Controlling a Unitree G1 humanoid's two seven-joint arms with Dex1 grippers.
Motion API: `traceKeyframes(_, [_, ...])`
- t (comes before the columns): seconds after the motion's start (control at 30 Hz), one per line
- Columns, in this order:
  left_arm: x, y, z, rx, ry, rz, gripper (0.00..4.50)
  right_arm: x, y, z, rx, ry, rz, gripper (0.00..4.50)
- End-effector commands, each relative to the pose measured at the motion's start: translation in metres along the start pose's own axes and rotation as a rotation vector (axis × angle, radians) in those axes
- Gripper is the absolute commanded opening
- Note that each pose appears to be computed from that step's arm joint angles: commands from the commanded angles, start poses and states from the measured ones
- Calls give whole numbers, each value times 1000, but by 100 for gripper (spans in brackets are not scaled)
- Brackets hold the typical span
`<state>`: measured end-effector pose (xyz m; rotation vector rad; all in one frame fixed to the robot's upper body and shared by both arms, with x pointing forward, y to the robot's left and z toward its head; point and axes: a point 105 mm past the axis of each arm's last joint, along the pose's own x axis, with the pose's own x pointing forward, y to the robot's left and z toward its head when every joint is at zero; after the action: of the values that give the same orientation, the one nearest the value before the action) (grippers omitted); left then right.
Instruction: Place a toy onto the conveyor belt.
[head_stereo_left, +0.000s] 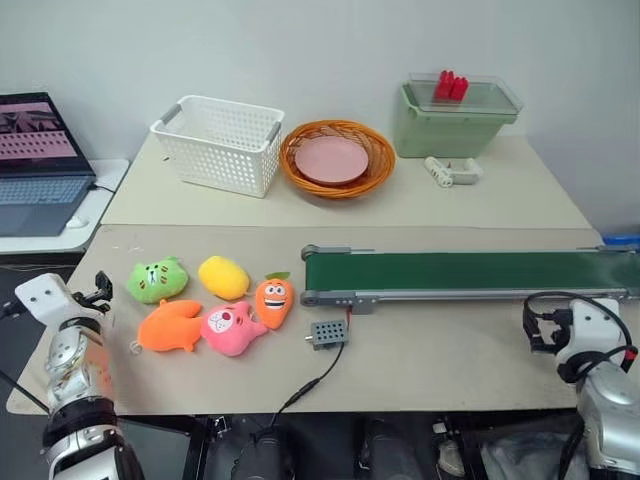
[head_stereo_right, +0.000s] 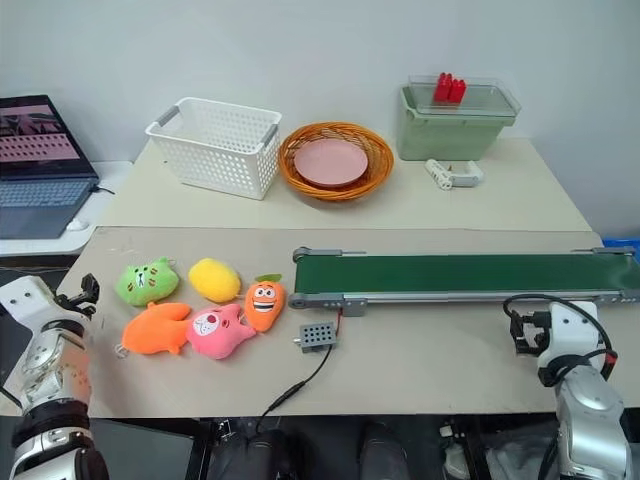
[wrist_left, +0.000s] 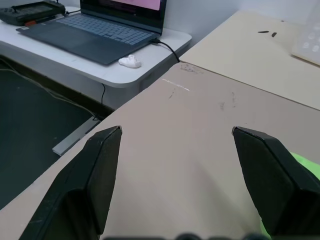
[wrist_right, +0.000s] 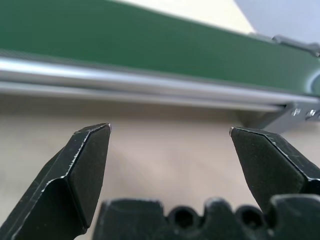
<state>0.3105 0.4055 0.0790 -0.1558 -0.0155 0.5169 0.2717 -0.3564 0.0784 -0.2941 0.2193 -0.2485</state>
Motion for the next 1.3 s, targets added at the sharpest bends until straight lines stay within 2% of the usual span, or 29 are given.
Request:
traceKeyframes(0.03, [-7, 4, 10, 43, -35, -39, 376, 3, -6, 15, -26, -58, -21, 450])
traceKeyframes(0.37, [-17, 11, 6, 53, -19, -43, 376, 11, -11, 14, -31, -56, -38, 450])
traceKeyframes(0.7, [-15, -7, 5, 42, -15, -89, 376, 17, 2, 15, -17, -68, -14, 450])
traceKeyframes(1.3, [-12, -17, 10, 23, -35, -110, 376, 21, 2, 17, -10, -82, -18, 450])
